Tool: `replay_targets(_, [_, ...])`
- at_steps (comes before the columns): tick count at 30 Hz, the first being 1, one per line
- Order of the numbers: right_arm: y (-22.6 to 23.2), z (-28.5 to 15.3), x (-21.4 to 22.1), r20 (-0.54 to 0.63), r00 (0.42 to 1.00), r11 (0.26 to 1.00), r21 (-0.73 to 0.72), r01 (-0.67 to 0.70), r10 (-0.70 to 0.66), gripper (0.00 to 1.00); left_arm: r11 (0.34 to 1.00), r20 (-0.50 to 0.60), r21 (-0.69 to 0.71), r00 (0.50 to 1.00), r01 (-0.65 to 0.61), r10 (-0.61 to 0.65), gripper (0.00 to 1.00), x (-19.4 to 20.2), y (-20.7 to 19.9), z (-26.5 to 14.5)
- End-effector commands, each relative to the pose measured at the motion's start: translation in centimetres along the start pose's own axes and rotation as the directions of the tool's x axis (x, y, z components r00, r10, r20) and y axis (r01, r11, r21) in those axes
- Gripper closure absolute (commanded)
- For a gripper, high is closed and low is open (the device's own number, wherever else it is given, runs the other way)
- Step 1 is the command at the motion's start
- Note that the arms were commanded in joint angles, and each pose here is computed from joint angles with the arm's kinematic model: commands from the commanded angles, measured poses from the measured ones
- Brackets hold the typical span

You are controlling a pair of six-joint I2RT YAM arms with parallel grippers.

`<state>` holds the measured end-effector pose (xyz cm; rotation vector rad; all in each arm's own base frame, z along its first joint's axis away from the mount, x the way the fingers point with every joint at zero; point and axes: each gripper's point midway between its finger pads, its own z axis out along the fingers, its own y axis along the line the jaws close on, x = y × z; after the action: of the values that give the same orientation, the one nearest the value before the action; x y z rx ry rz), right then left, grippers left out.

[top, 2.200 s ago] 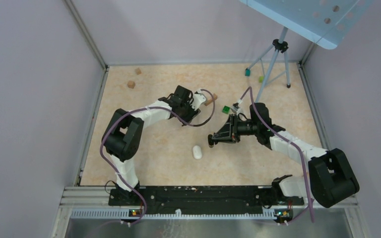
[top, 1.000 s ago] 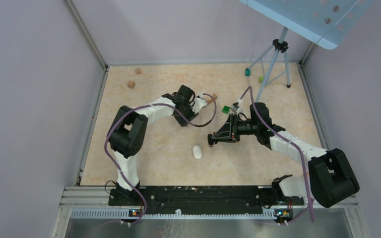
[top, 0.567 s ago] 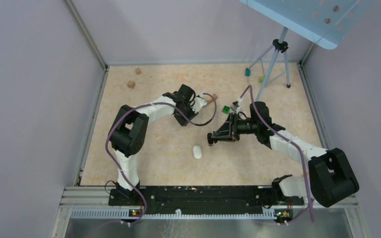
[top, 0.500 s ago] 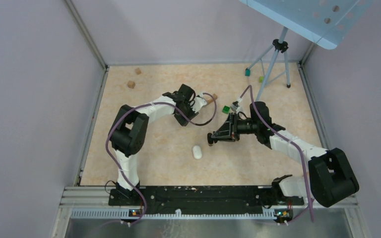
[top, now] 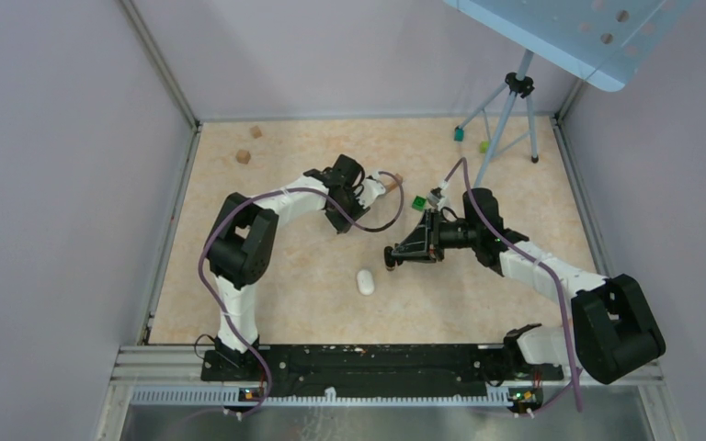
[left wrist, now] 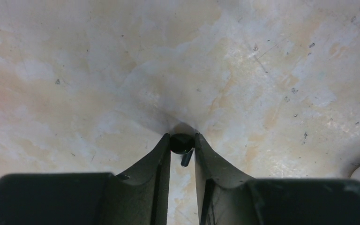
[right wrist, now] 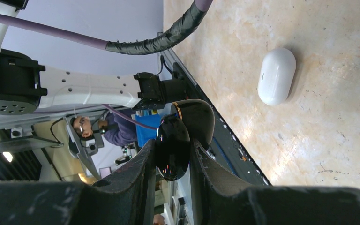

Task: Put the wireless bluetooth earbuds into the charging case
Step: Pick up the right earbud from the center of the board, then insert the right earbud into the right side groove of the charging case.

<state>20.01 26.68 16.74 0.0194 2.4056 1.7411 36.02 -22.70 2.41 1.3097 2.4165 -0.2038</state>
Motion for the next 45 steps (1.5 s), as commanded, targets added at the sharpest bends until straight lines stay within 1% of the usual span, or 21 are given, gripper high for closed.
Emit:
replay_targets(1, [1.8,-0.2,-1.0,0.016,0.998,0.997,-0.044,0.063,-0.062,1.00,0.999,-0.014,0.034,1.000,0.006,-0.006,0.73,0.1,-0.7,0.8])
replay_targets(2, [1.8,-0.1,-0.9,0.015,0.998,0.997,-0.045,0.063,-0.063,1.00,0.999,-0.017,0.035,1.000,0.005,-0.004,0.77,0.1,-0.7,0.7])
replay_targets(3, [1.8,-0.1,-0.9,0.016,0.998,0.997,-0.045,0.064,-0.064,1.00,0.999,-0.020,0.035,1.000,0.008,-0.008,0.78,0.2,-0.7,0.7])
replay_targets(7, [2.0,-0.2,-1.0,0.017,0.998,0.996,-0.050,0.068,-0.067,1.00,0.999,-0.018,0.020,1.000,0.025,-0.025,0.78,-0.2,-0.5,0.2])
replay_targets(10, [2.0,-0.2,-0.9,0.020,0.997,0.996,-0.050,0.071,-0.070,1.00,0.999,0.015,0.012,0.999,0.036,-0.036,0.79,-1.3,-0.3,-0.7])
replay_targets(15, [1.7,-0.2,-0.8,0.021,0.998,0.997,-0.047,0.066,-0.066,1.00,0.999,0.126,-0.015,0.991,0.040,-0.037,0.79,-4.1,0.3,-3.8])
replay_targets(20, [1.6,-0.1,-1.0,0.030,0.998,0.997,-0.050,0.065,-0.064,1.00,0.999,0.249,-0.020,0.968,0.028,-0.022,0.79,-6.8,0.2,-7.3])
replay_targets(26, [0.9,0.0,-1.4,0.048,0.997,0.998,-0.033,0.060,-0.058,1.00,1.000,0.339,-0.015,0.941,0.026,-0.019,0.78,-8.3,0.0,-10.6])
replay_targets(32, [-0.2,0.9,-2.6,0.074,0.996,0.998,-0.037,0.048,-0.046,1.00,0.999,0.452,0.034,0.892,0.014,-0.028,0.77,-10.2,-1.5,-14.2])
replay_targets(35, [-0.4,1.6,-3.5,0.072,0.996,0.998,-0.037,0.049,-0.047,1.00,0.999,0.541,0.033,0.841,-0.009,-0.010,0.76,-11.1,-2.2,-16.7])
replay_targets(37, [-0.4,2.1,-4.1,0.069,0.997,0.998,-0.047,0.046,-0.043,1.00,0.999,0.611,0.040,0.792,-0.024,-0.005,0.77,-11.8,-2.9,-18.2])
replay_targets(39, [-0.1,2.4,-4.7,0.069,0.997,0.996,-0.076,0.040,-0.035,1.00,0.999,0.693,0.030,0.721,-0.042,0.010,0.77,-12.7,-3.4,-20.1])
replay_targets(41, [0.3,2.7,-5.2,0.077,0.996,0.994,-0.100,0.039,-0.032,1.00,0.999,0.751,0.020,0.660,-0.049,0.018,0.79,-13.0,-3.9,-21.6])
replay_targets(45, [0.9,3.0,-6.1,0.099,0.995,0.991,-0.128,0.033,-0.020,1.00,0.998,0.855,0.004,0.518,-0.056,0.026,0.80,-13.4,-4.9,-24.9])
